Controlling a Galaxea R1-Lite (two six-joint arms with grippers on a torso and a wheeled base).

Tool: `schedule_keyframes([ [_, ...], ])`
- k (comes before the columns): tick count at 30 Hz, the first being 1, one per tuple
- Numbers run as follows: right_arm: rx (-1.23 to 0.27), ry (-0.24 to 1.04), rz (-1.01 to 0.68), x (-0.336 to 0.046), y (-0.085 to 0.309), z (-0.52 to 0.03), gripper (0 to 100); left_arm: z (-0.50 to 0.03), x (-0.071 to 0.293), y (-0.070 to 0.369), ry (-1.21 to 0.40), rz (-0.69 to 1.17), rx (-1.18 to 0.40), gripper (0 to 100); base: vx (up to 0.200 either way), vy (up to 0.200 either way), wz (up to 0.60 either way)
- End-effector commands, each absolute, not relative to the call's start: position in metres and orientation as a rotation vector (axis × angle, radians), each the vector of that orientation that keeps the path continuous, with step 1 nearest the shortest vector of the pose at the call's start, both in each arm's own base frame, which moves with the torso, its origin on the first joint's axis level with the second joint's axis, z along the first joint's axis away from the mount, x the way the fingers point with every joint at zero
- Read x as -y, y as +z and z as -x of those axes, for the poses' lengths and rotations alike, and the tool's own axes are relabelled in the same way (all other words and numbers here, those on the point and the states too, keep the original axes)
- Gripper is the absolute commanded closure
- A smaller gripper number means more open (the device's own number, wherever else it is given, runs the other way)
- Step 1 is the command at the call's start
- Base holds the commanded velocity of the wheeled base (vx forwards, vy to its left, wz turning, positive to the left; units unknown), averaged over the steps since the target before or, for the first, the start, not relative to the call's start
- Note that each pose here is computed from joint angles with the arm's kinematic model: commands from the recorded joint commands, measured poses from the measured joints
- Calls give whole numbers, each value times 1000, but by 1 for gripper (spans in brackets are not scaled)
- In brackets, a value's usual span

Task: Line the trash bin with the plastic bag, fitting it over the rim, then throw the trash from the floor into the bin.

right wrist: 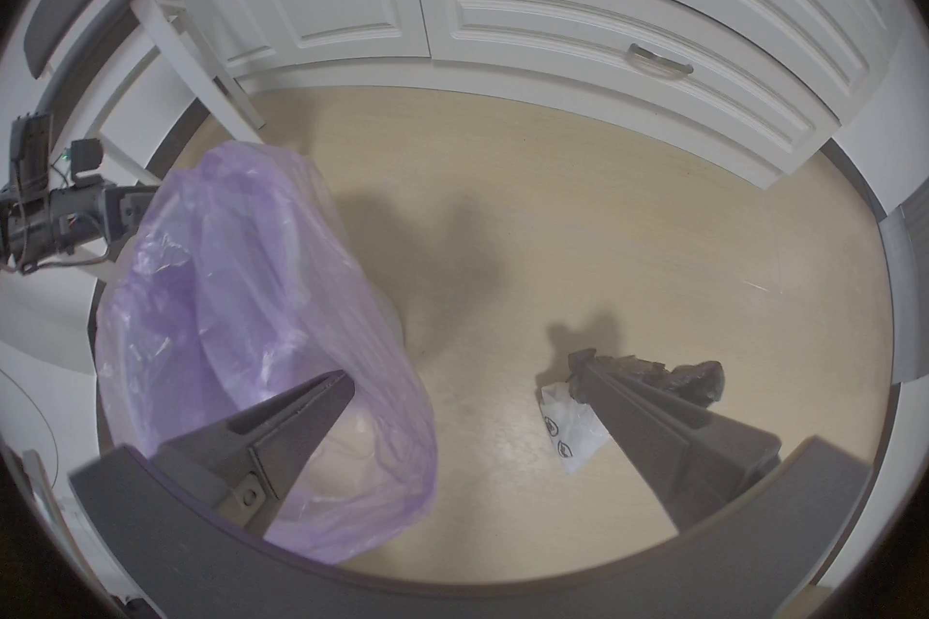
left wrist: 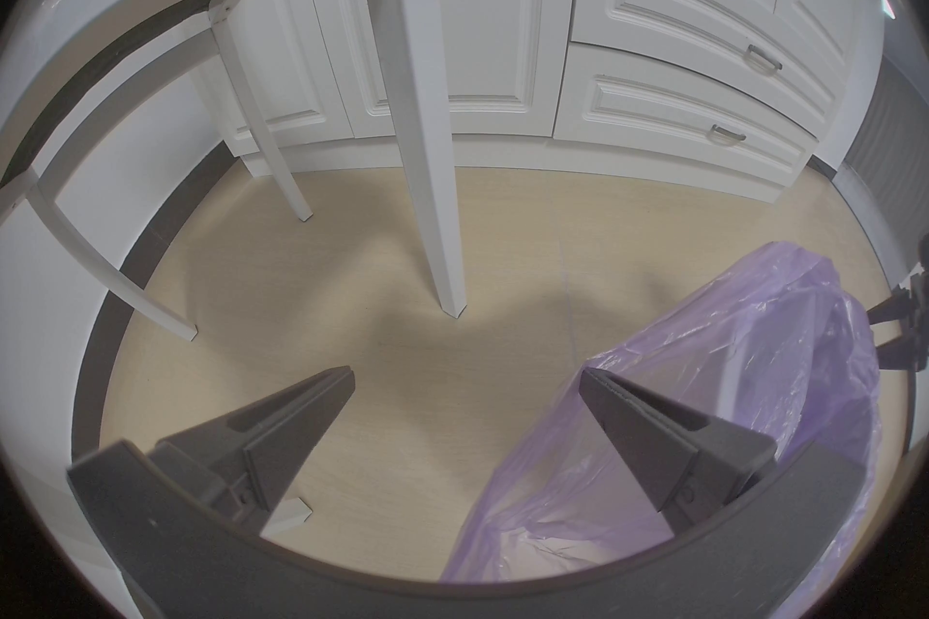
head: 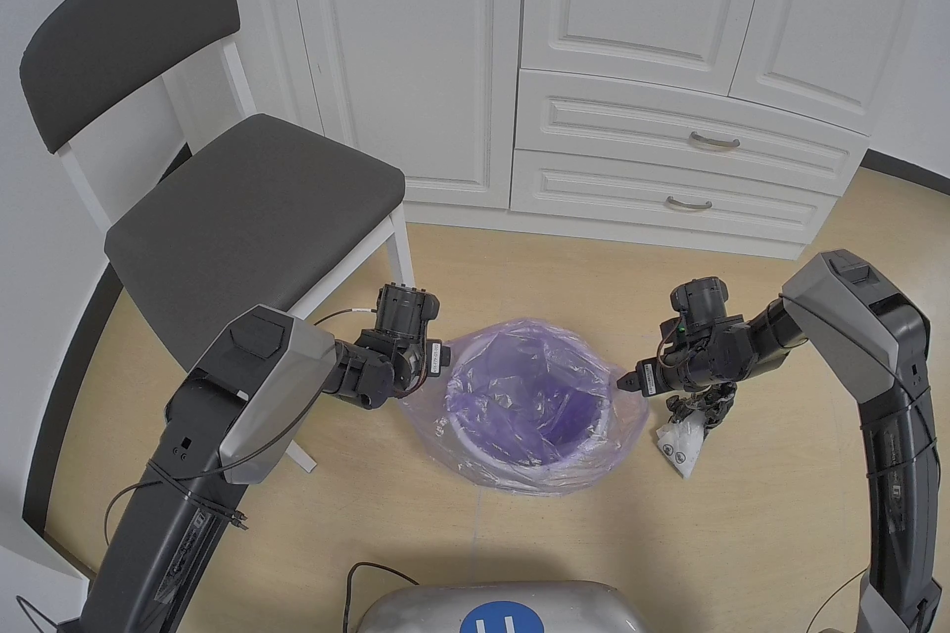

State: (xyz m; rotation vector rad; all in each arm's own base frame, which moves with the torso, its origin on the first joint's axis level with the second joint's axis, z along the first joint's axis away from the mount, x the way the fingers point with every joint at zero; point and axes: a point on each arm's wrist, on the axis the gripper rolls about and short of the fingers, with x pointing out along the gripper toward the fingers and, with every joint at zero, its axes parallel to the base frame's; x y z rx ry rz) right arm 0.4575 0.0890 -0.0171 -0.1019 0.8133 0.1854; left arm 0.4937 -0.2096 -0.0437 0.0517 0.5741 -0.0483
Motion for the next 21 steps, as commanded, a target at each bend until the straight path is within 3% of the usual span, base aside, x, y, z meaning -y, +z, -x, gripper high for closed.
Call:
schedule_keyframes([
  [1,-868,134,37,-93,-53,-474,0,-494,209,-49,-46,-53,-580,0,0,0,0],
  [7,-922,22,23,-101,-59,-490,0,-495,207,-56,-40,-60,-593,0,0,0,0],
  [21,-1001,-5,3,-111,-61,-494,0,-496,201,-74,-26,-78,-635,0,0,0,0],
])
